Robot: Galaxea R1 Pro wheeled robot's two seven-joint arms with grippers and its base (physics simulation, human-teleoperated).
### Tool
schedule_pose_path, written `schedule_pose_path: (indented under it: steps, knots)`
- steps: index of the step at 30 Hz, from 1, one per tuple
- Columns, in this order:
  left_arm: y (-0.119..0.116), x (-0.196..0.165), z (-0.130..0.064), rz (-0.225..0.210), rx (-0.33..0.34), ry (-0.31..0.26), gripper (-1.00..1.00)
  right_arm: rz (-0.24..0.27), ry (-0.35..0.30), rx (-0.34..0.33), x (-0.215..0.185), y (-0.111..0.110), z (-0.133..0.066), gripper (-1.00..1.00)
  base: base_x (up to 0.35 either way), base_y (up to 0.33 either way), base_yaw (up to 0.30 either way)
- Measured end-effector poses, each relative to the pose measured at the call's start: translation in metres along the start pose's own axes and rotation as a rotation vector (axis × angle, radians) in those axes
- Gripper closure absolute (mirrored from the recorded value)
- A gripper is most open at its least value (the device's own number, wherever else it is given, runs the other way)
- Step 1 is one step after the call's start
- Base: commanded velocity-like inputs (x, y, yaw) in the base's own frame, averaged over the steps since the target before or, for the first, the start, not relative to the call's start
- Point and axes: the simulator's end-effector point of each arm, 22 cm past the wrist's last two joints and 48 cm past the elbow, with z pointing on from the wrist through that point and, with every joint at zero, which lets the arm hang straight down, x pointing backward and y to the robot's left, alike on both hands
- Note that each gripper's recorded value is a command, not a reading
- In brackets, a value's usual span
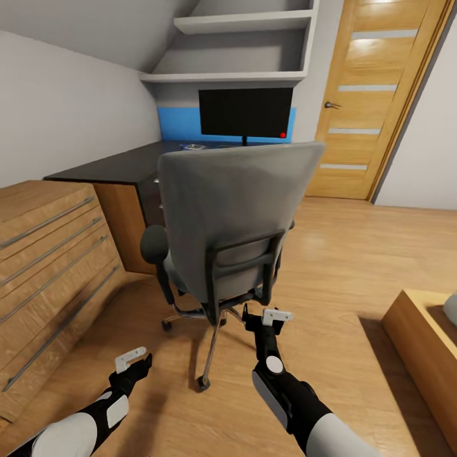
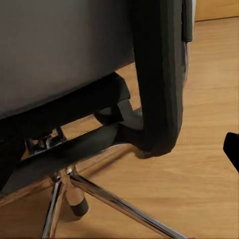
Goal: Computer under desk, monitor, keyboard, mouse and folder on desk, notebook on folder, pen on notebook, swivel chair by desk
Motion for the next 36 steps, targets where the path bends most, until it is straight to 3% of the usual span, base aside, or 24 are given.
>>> schedule_pose_path:
  steps: [6, 20, 36]
  knots:
    - [0.001, 0.002, 0.000, 0.001, -0.001, 0.003, -1.00, 0.004, 0.005, -0.001, 0.002, 0.002, 0.000, -1.00, 0.008, 0.000, 0.207]
    - [0.001, 0.002, 0.001, 0.000, -0.001, 0.003, -1.00, 0.005, 0.008, -0.003, 0.004, 0.004, -0.001, -1.00, 0.001, 0.000, 0.052]
    - [0.001, 0.002, 0.001, 0.000, -0.003, 0.004, -1.00, -0.005, 0.023, 0.005, 0.012, -0.001, -0.001, -1.00, 0.000, 0.000, 0.221]
